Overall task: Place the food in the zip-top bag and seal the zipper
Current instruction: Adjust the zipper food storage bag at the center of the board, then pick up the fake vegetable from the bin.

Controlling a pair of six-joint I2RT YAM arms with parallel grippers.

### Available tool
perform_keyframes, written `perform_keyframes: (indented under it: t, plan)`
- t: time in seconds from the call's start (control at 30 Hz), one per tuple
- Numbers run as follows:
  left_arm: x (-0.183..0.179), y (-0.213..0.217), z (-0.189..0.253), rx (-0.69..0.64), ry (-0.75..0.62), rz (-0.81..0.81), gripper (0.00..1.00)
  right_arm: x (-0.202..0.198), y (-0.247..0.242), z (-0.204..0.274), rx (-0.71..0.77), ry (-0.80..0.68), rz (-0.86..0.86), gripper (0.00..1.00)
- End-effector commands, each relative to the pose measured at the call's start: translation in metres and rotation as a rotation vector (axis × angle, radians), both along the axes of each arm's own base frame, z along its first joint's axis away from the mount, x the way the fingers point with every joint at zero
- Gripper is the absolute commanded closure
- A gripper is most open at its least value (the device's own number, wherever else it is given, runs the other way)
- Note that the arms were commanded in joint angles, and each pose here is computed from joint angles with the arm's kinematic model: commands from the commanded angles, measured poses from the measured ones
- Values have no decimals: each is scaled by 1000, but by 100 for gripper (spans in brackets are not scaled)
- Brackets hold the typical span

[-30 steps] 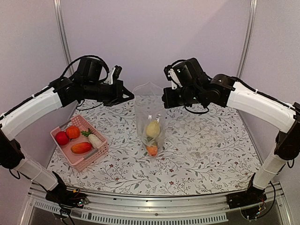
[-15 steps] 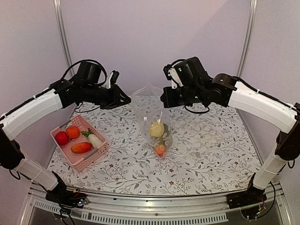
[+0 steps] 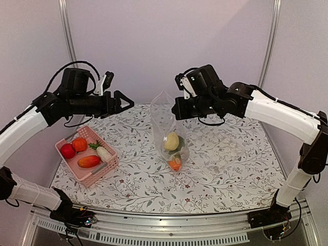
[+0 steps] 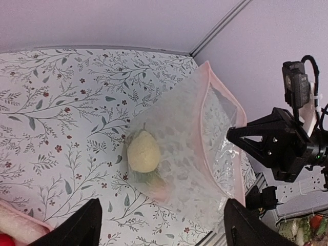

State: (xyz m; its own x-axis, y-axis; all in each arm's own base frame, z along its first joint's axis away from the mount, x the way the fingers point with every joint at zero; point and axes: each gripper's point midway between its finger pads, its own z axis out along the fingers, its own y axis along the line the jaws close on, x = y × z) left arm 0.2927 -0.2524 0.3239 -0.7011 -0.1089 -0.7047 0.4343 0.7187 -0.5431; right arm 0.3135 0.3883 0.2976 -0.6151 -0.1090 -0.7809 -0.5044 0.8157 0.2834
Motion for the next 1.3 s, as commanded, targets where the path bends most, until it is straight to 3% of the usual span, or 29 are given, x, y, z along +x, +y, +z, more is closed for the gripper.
perform_keyframes:
  t: [0.0, 0.23, 0.47, 0.6, 0.83, 1.27]
  plan:
    - [4, 47, -35, 66, 56, 171, 17, 4, 7, 6, 31, -3, 6, 100]
    - [-1, 122, -111, 156, 239, 471, 15, 3, 8, 6, 34, -3, 10, 100]
    - [1, 155, -162, 103, 361, 571, 24, 3, 7, 6, 37, -1, 11, 100]
    - [5, 168, -190, 119, 428, 597, 33, 3, 8, 7, 39, -2, 12, 100]
    - [18, 179, -223, 81, 518, 593, 40, 2, 8, 6, 38, -3, 12, 100]
    - [41, 186, -254, 117, 589, 576, 47, 3, 7, 7, 35, -8, 11, 100]
